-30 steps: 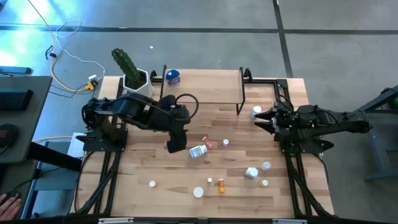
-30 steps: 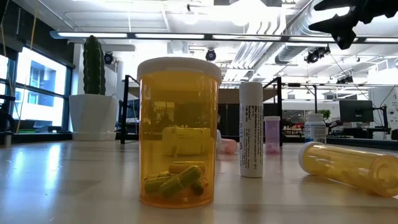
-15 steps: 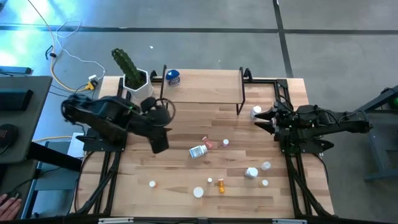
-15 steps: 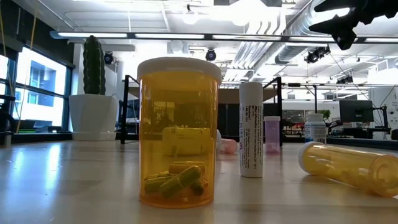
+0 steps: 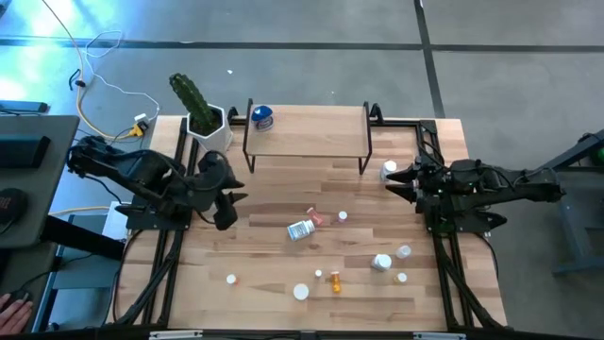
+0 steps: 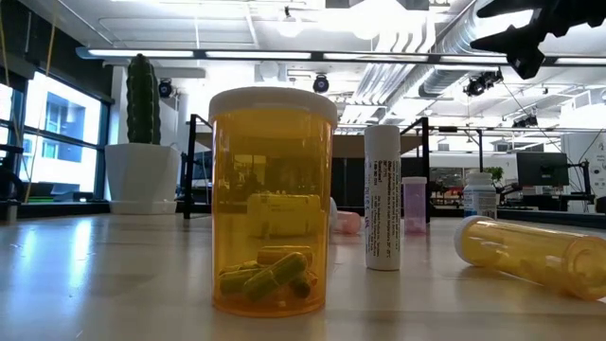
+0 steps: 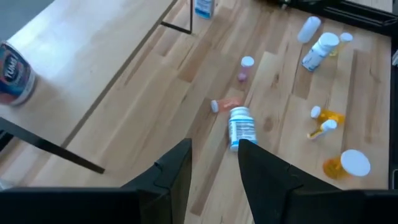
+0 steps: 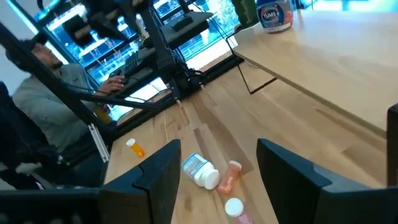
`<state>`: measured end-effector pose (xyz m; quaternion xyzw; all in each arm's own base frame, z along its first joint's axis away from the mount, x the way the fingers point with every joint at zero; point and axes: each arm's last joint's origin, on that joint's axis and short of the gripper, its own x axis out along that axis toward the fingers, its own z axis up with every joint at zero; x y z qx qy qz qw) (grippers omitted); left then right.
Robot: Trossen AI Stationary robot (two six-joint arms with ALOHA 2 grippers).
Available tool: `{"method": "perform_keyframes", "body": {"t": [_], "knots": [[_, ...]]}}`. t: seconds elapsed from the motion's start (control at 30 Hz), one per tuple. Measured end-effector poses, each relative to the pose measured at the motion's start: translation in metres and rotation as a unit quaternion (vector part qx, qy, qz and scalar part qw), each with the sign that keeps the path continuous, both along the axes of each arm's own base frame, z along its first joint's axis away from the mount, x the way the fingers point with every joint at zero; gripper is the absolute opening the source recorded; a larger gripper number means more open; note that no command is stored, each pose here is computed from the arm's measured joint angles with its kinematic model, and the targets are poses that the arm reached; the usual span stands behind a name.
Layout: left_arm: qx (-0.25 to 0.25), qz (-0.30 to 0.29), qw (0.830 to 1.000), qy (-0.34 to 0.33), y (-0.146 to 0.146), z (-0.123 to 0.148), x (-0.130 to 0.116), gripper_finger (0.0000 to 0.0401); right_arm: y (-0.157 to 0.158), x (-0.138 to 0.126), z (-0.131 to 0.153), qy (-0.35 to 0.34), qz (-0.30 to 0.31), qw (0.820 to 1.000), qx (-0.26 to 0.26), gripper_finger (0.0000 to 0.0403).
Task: Pick and place medicine bottles onto shelf by color
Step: Put the right pink pill bottle on the shelf
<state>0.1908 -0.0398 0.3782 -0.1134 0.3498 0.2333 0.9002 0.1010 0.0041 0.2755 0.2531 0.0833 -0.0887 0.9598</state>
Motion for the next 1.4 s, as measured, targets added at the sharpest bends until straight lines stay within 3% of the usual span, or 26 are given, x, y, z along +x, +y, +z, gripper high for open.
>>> {"method": "perform_keyframes", "body": {"t": [0.27, 0.43, 0.8, 1.03, 1.4], "knots": [[-0.021, 0.0, 0.999, -0.044, -0.007, -0.04, -0.016, 0.0119, 0.003, 0.026, 0.008, -0.041, -0.002, 0.999, -0.002, 0.0201], [-0.041, -0.013, 0.996, -0.083, -0.008, -0.06, -0.026, 0.0119, 0.004, 0.038, 0.018, -0.016, -0.002, 1.0, -0.004, 0.0201], [-0.049, -0.063, 0.984, -0.162, -0.005, -0.085, -0.038, 0.0119, 0.007, 0.066, 0.059, 0.151, 0.007, 0.988, -0.033, 0.0201], [-0.067, -0.083, 0.979, -0.171, -0.005, -0.082, -0.038, 0.0119, 0.011, 0.091, 0.049, 0.264, 0.043, 0.962, -0.051, 0.0201], [-0.063, -0.091, 0.98, -0.166, -0.005, -0.083, -0.038, 0.0119, 0.02, 0.131, 0.011, 0.356, 0.092, 0.926, -0.087, 0.0201]]}}
